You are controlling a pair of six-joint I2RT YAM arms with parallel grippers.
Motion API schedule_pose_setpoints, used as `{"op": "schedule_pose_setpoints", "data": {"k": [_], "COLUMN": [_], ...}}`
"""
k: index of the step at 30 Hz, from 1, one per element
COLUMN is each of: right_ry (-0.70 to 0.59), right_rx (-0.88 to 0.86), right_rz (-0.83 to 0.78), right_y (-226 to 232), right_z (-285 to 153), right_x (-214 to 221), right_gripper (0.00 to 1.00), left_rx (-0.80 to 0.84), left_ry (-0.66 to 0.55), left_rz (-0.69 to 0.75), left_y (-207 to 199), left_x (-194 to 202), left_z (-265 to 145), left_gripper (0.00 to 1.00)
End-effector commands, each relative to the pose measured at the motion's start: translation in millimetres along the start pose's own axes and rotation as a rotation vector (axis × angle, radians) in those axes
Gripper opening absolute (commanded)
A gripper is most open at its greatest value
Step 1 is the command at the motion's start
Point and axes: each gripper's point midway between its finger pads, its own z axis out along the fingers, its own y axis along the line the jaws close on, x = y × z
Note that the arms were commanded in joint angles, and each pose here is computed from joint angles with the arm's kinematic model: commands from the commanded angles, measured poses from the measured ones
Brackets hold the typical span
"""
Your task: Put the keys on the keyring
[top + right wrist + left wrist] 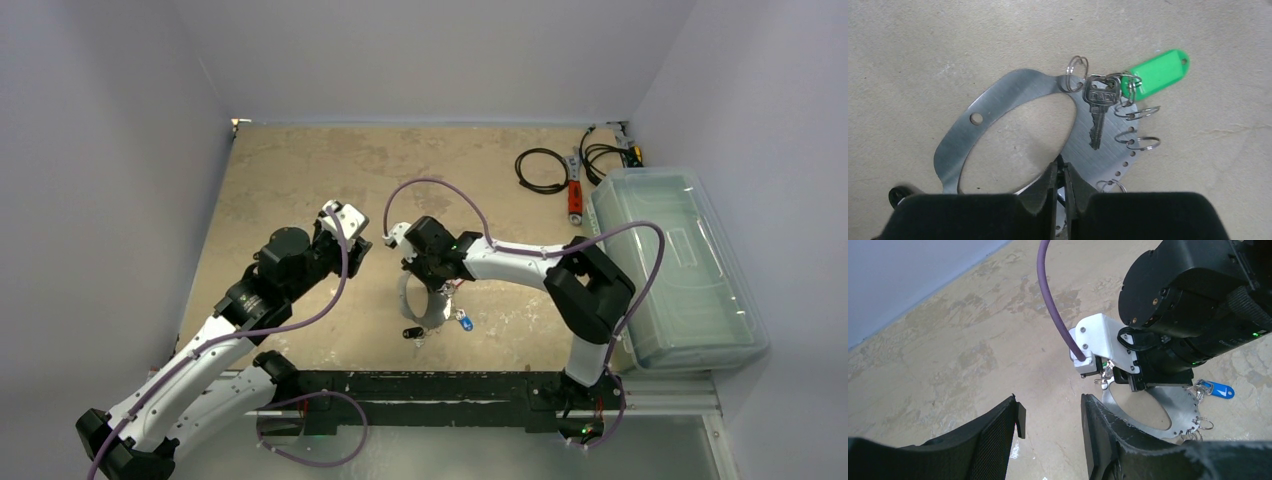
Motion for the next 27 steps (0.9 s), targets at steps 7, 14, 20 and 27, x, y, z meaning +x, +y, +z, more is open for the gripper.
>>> {"op": "schedule_pose_setpoints", "data": {"k": [7, 14, 20, 27], "right_ry": [0.002, 0.007, -0.009, -0.058], "right_rx": [0.072, 0.117, 0.158, 0.187], "right_rz": [0.056, 0.156, 0.193, 0.287], "right_y": [-10.4, -13.1, -18.9, -21.0], "right_z": [-25.0, -34.7, -46.3, -51.2], "right_x": [12.4, 28.4, 31.8, 26.9], "right_gripper": [0.11, 0.11, 0.12, 0.38], "left_rx": [-0.023, -0.018, -0.018, -0.019], "left_ry": [-0.018, -0.017, -0.017, -0.02], "left_rz": [0.006, 0.008, 0.008, 0.008], "left_y": [5.6, 4.8, 4.8, 5.0], "left_x": [-3.8, -3.5, -3.6, -4.3], "left_z": [-1.3, -1.0, -1.0, -1.6], "left_gripper": [0.49, 0.49, 0.49, 0.49]}}
